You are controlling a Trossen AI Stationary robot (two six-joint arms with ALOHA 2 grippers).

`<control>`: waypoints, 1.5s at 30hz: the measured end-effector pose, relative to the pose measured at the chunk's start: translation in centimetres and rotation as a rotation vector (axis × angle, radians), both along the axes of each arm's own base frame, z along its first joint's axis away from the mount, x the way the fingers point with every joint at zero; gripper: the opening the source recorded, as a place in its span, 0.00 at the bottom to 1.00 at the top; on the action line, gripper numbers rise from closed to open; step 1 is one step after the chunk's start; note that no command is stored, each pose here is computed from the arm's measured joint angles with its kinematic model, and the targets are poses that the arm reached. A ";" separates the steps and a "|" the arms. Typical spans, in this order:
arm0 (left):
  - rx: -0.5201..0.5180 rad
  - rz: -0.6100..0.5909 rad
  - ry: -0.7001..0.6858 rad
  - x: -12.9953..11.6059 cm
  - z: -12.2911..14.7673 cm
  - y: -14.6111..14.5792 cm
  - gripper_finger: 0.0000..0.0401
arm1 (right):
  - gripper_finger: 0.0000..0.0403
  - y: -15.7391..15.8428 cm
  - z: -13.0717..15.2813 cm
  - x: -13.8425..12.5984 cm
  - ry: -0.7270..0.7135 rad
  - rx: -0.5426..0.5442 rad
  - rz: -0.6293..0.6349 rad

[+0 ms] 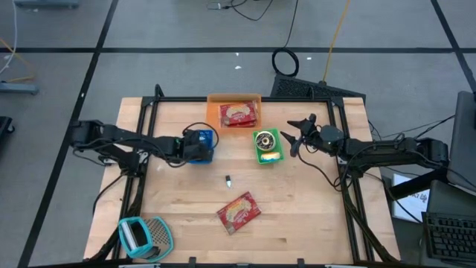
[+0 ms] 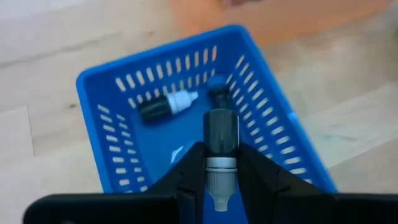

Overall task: Pick & Place Food Item
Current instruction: Put the green food coloring bottle into the blue bin, then put the red popcorn bag into the orange bin

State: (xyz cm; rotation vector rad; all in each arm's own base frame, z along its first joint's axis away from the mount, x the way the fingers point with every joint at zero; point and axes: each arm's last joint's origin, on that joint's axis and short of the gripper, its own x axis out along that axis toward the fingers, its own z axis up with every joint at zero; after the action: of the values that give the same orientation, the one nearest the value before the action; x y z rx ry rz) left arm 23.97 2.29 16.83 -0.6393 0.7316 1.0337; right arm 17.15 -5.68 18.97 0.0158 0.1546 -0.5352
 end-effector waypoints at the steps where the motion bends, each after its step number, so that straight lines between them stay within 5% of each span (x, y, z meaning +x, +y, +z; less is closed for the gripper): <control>1: -0.006 0.003 0.009 0.1 -0.3 0.0 0.17 | 0.60 0.0 0.0 0.0 -0.004 -0.001 0.000; 7: -0.010 0.022 0.040 0.3 -1.1 0.5 0.18 | 0.60 0.0 0.0 0.0 -0.004 0.000 0.000; 18: -0.064 0.022 0.045 0.2 -1.1 1.0 0.40 | 0.60 0.0 -0.3 0.0 0.024 0.014 -0.001; 28: 0.017 -0.095 0.081 0.3 0.0 1.1 0.46 | 0.60 0.0 -0.2 0.0 0.021 0.007 0.000; 35: 0.230 -0.197 -0.096 0.8 3.7 -0.4 0.46 | 0.60 0.3 -0.2 0.1 0.018 0.010 0.049; 40: 0.454 -0.317 -0.168 1.1 6.3 -2.4 0.46 | 0.60 1.5 0.4 0.6 -0.071 0.055 0.287; 45: 0.527 -0.400 -0.168 1.2 6.8 -3.2 0.46 | 0.60 4.8 1.1 2.5 -0.093 0.072 0.496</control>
State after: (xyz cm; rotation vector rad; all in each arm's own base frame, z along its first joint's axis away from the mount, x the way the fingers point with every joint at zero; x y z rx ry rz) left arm 25.16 -0.89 23.64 -0.1110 0.3896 0.7435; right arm 19.65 -0.84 20.04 0.0703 0.0814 -0.0331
